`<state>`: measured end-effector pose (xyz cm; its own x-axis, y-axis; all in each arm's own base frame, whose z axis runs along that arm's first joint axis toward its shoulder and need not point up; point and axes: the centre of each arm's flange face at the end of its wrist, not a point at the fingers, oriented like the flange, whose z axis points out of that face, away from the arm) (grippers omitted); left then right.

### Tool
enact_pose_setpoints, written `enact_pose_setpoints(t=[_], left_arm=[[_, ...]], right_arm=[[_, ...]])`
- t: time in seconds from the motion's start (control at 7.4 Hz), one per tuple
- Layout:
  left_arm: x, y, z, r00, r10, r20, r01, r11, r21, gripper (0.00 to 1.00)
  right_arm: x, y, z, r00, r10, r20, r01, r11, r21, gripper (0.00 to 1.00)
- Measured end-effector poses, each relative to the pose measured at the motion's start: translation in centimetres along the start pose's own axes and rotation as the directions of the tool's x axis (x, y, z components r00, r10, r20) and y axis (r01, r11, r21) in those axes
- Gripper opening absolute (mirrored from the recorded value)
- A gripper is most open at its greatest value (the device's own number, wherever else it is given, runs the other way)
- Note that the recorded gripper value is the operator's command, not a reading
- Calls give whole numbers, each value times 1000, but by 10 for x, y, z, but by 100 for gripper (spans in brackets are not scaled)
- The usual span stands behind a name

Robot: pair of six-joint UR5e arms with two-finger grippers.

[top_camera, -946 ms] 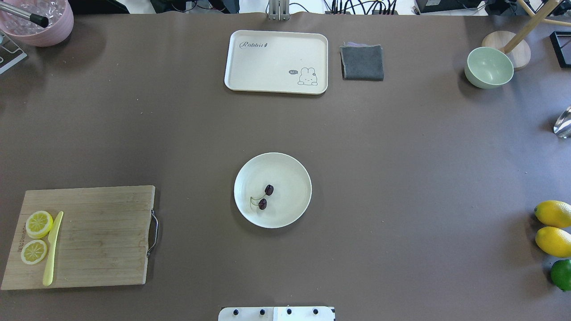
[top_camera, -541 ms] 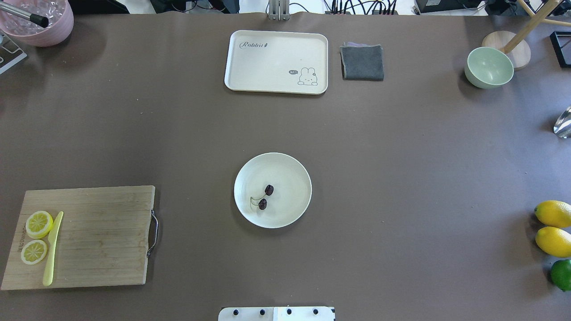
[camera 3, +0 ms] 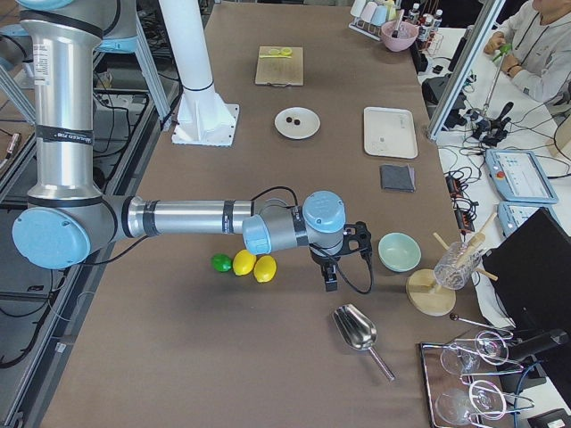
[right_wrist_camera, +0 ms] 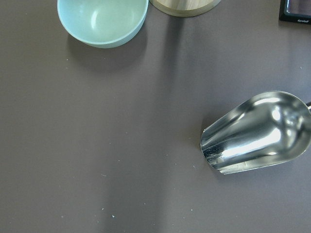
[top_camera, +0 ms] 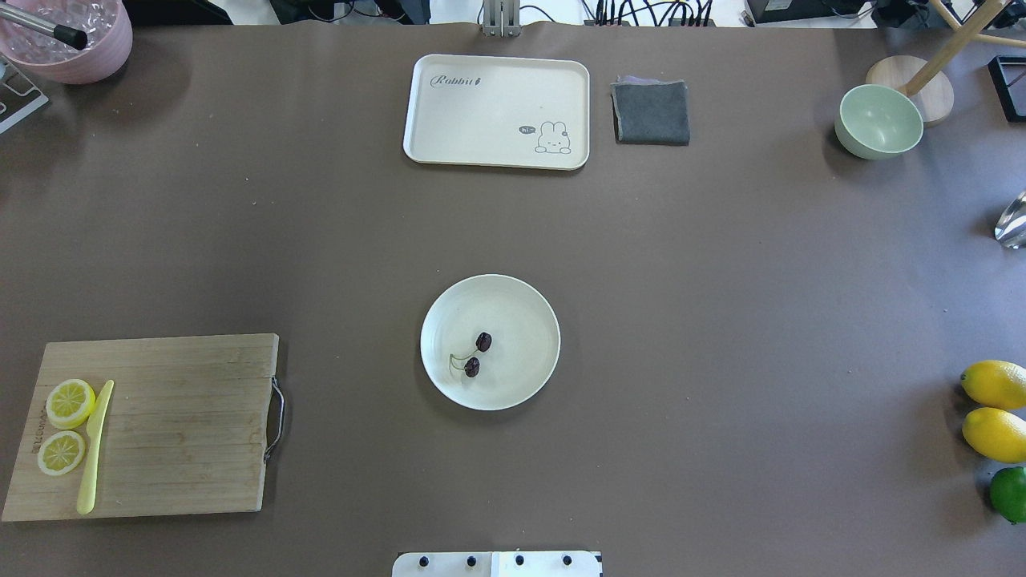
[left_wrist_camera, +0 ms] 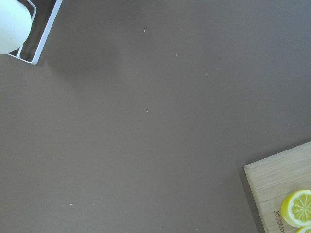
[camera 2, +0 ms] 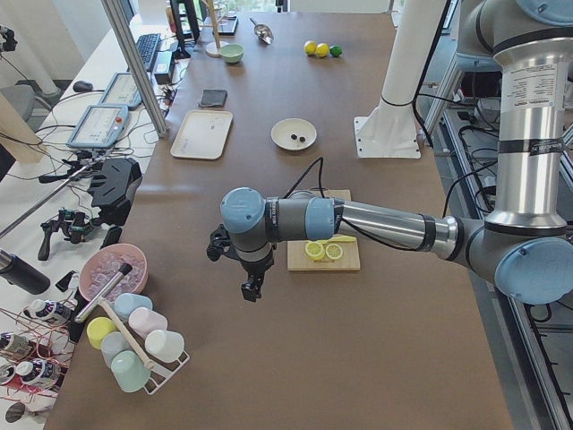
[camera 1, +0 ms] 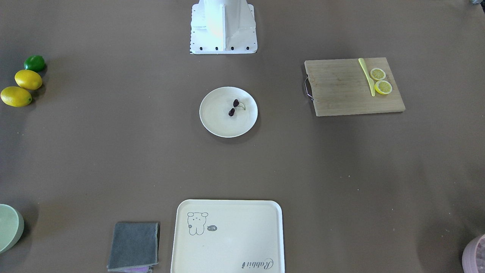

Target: Place red cherry on plate

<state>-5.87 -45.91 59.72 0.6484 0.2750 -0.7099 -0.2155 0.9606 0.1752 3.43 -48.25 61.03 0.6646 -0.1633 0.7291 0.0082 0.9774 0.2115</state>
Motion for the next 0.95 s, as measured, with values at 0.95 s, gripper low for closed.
enact_pose_setpoints(t=[0.95], left_arm=[[-4, 7, 4, 1000, -19, -1, 19, 1000, -7, 98]], right_arm=[[-23, -17, 0, 999, -27, 47, 28, 1000, -4, 100]])
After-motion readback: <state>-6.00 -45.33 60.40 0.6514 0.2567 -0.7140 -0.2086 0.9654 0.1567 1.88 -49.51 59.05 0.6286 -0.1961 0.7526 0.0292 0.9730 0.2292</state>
